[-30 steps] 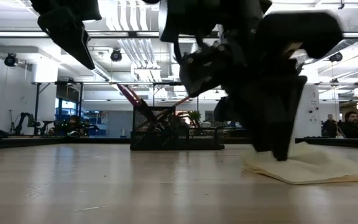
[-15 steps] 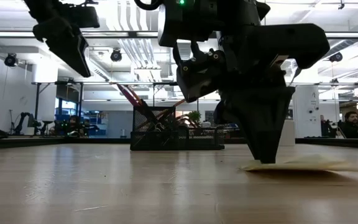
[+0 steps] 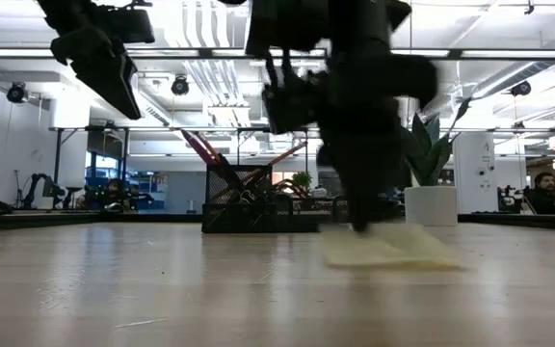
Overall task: Pick and place office supplies into organizer
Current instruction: Put the yellow sticky notes into the black desk organizer
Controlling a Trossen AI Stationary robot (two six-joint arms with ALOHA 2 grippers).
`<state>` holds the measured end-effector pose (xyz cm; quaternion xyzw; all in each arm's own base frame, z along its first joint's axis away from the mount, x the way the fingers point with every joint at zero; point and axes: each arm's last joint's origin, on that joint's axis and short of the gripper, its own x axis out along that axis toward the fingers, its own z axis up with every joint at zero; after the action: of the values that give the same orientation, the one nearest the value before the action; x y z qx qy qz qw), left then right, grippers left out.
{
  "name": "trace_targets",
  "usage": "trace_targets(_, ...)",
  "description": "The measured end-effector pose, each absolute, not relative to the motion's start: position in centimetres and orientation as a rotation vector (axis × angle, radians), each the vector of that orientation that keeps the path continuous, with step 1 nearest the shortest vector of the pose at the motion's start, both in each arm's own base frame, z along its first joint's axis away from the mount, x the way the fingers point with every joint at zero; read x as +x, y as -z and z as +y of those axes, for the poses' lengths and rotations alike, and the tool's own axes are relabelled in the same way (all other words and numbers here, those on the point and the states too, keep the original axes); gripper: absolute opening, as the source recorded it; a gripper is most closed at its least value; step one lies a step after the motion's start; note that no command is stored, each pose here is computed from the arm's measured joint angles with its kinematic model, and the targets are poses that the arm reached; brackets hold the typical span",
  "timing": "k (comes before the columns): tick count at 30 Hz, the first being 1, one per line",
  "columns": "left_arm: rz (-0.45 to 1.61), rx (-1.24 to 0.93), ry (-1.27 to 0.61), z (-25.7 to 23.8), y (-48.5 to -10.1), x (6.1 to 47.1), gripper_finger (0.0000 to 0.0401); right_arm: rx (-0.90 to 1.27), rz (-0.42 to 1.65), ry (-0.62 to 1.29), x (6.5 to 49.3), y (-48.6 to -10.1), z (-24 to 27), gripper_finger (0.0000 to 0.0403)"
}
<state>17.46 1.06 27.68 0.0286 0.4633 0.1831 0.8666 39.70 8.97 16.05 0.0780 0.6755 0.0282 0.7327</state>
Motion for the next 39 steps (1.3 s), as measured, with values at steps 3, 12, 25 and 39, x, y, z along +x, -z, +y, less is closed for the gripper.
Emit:
trace_targets(3, 0.967, 0.060, -0.383, 1.1, -27.7, 17.5, 0.0114, 0.207, 1.403, 0.000, 39.7, -18.8, 7.2, 0.0008)
trace_targets(12, 0.941, 0.055, -0.383, 1.1, -27.8, 17.7, 0.0114, 0.237, 1.265, 0.337, 38.4, -23.5, 1.1, 0.0008)
trace_targets(25, 0.944, 0.054, -0.384, 1.1, -27.7, 17.8, 0.0114, 0.328, 1.467, -0.018, 38.3, -19.7, 3.0, 0.0045)
trace_targets(39, 0.924, 0.050, -0.383, 1.1, -27.3, 18.1, 0.0114, 0.252, 1.464, -0.046, 39.5, -17.0, 3.5, 0.0192)
